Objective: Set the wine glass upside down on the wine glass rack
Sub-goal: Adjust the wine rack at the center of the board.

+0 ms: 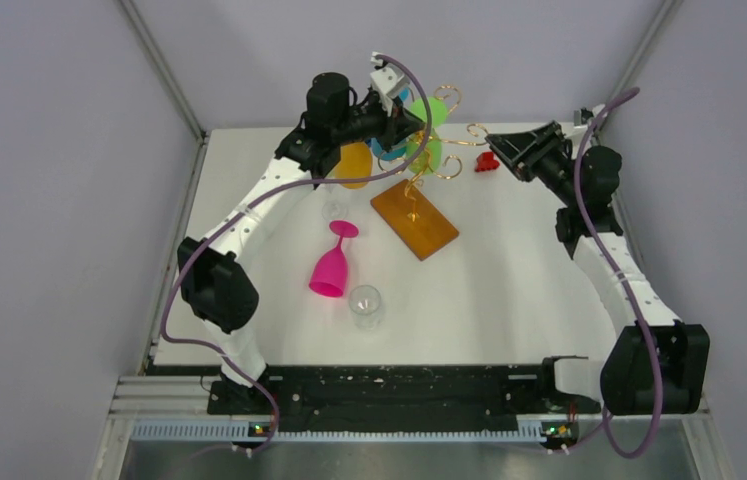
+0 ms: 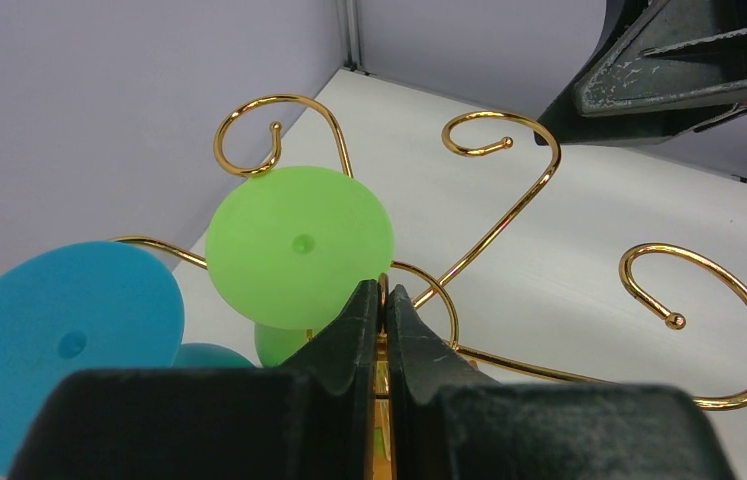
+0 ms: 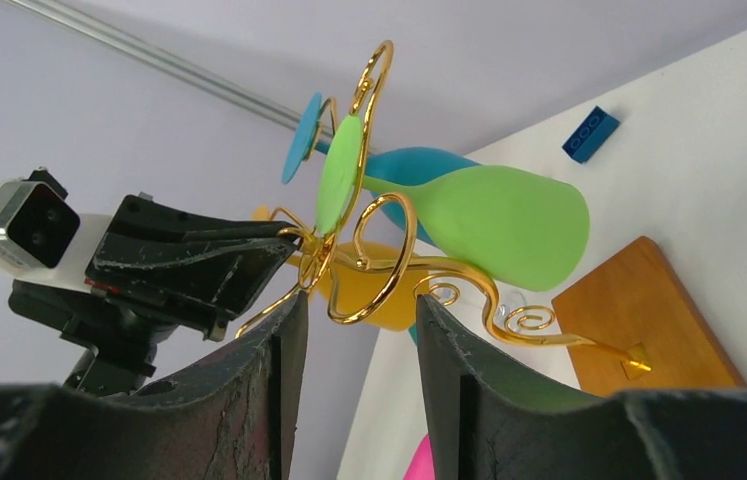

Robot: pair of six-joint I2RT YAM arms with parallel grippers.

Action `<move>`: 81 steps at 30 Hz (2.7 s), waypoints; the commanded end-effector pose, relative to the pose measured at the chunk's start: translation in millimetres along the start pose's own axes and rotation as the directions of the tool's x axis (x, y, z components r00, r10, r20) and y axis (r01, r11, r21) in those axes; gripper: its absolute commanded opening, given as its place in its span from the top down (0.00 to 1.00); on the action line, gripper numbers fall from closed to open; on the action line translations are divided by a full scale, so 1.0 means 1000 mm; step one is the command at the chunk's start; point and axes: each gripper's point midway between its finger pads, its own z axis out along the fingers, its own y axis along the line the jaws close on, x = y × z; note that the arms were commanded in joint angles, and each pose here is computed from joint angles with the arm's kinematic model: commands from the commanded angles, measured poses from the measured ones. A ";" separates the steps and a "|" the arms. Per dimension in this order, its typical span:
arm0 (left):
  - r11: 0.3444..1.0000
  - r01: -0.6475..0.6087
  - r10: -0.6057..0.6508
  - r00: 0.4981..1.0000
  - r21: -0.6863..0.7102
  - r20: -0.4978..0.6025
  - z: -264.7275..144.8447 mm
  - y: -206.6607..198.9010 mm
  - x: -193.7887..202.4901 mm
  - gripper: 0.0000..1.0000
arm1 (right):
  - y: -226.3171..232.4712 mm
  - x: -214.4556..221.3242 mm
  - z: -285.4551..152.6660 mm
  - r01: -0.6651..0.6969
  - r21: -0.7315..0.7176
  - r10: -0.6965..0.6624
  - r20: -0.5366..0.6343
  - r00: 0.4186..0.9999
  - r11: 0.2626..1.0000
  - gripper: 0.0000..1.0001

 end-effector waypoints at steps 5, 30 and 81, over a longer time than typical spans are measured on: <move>0.999 -0.009 0.008 1.000 -0.032 -0.007 -0.006 0.005 0.002 1.00 | 0.024 -0.013 0.009 -0.006 -0.115 0.007 0.007 1.000 0.993 0.58; 0.999 -0.004 0.004 1.000 -0.041 -0.007 -0.003 0.013 0.003 1.00 | 0.058 0.019 0.020 -0.001 -0.201 -0.014 -0.071 0.997 0.980 1.00; 0.999 -0.001 0.000 1.000 0.047 0.030 -0.002 -0.008 -0.004 1.00 | 0.153 0.151 -0.024 0.205 -0.287 -0.264 -0.186 0.946 0.936 1.00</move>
